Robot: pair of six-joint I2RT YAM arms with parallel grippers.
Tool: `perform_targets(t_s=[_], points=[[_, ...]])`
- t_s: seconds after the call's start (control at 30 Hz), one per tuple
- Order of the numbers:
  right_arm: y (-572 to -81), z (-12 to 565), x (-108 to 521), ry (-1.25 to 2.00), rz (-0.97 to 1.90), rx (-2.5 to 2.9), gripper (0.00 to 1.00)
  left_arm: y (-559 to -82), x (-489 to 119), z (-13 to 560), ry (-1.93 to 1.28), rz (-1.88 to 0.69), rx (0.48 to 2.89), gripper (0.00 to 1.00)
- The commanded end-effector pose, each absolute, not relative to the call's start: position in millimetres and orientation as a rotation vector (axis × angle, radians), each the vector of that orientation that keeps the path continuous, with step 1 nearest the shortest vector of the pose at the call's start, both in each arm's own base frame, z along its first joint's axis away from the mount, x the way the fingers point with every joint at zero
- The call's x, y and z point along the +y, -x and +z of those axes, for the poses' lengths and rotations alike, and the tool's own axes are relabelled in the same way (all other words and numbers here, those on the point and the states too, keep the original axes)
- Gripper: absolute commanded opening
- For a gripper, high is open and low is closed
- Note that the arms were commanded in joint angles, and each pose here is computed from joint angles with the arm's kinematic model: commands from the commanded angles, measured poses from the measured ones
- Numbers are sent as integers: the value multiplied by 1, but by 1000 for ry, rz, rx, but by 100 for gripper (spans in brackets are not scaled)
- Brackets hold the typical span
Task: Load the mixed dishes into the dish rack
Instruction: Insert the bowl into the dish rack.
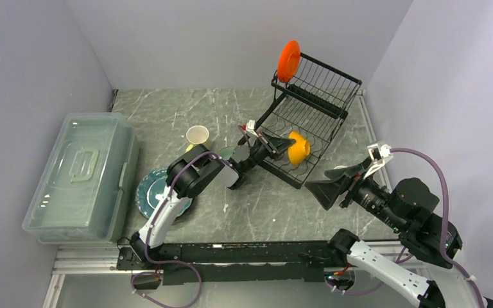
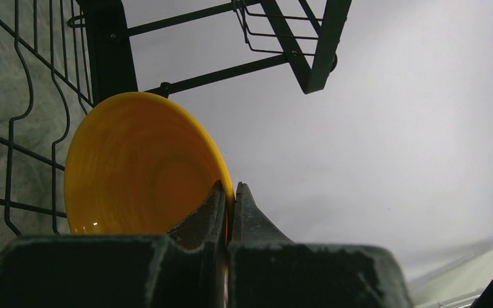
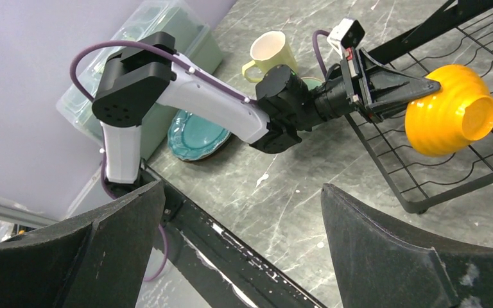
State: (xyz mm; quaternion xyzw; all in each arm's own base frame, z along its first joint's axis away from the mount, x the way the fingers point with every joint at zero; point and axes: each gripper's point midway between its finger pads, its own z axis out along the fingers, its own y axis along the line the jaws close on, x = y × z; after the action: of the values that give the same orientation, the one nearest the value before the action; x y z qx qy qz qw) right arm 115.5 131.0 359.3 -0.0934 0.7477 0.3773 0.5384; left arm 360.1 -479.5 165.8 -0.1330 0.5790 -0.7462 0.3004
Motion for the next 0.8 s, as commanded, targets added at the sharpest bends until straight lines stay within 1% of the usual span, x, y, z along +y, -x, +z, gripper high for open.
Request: perform_targets(t_s=[0.0, 0.4, 0.5, 0.77], points=[[-119, 361, 132, 217, 891, 1767, 95, -354, -484, 189, 269, -2023, 1495, 0], [-117, 364, 128, 210, 887, 1760, 95, -352, -496, 173, 223, -1960, 1667, 0], [-117, 364, 129, 210, 890, 1761, 95, -351, -493, 169, 238, -1953, 1681, 5], [-117, 361, 130, 206, 899, 1768, 95, -351, -484, 164, 276, -1950, 1686, 14]])
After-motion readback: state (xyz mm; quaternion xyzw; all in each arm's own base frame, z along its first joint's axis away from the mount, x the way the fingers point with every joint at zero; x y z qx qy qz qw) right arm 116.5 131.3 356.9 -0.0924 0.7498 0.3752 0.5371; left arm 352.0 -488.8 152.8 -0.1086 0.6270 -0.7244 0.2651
